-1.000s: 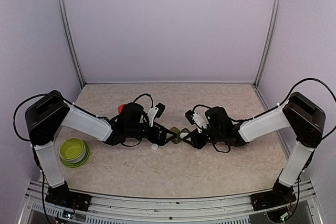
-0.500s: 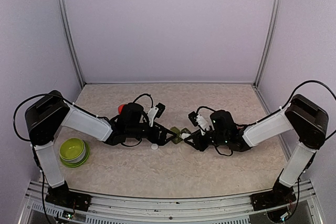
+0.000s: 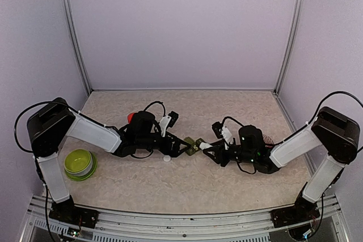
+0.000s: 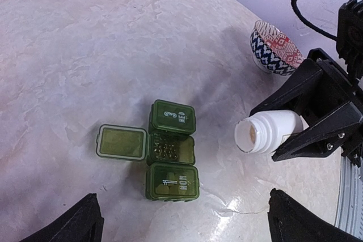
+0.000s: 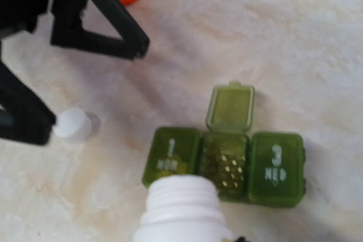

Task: Sort the pills into containers
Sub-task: Pour the pill into the compartment of the pill container, then pick up the lid of the pill bottle from the center of the board.

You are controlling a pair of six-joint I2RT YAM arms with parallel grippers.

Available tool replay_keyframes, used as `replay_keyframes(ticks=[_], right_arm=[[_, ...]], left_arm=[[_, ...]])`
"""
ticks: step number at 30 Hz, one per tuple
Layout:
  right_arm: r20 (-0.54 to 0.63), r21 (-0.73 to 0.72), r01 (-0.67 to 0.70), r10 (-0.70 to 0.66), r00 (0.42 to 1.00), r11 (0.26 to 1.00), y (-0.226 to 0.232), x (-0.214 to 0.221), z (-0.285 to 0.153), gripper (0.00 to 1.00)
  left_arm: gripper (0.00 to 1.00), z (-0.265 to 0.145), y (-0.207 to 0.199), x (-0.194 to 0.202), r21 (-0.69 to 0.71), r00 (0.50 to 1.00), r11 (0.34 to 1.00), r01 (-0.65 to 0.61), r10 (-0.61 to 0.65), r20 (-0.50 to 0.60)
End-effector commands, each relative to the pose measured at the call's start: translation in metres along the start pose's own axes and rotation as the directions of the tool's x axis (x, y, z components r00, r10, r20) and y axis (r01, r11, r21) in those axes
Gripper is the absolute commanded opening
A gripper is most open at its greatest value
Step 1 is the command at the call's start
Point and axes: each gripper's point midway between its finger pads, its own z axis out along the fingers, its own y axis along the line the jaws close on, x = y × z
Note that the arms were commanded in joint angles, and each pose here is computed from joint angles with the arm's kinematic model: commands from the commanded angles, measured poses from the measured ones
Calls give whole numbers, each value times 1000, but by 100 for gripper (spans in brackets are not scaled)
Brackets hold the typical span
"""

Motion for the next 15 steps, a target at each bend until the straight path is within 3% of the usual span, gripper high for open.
replay_keyframes(ticks=[1, 15], right_arm=[[123, -24, 28, -25, 992, 999, 3, -25, -5, 0], [304, -56, 85, -65, 950, 995, 14, -39, -29, 0]], left_arm=[[99, 2, -2, -7, 1, 1000, 1000, -11, 11, 15], [99, 1, -1, -7, -1, 1000, 1000, -13, 13, 14]])
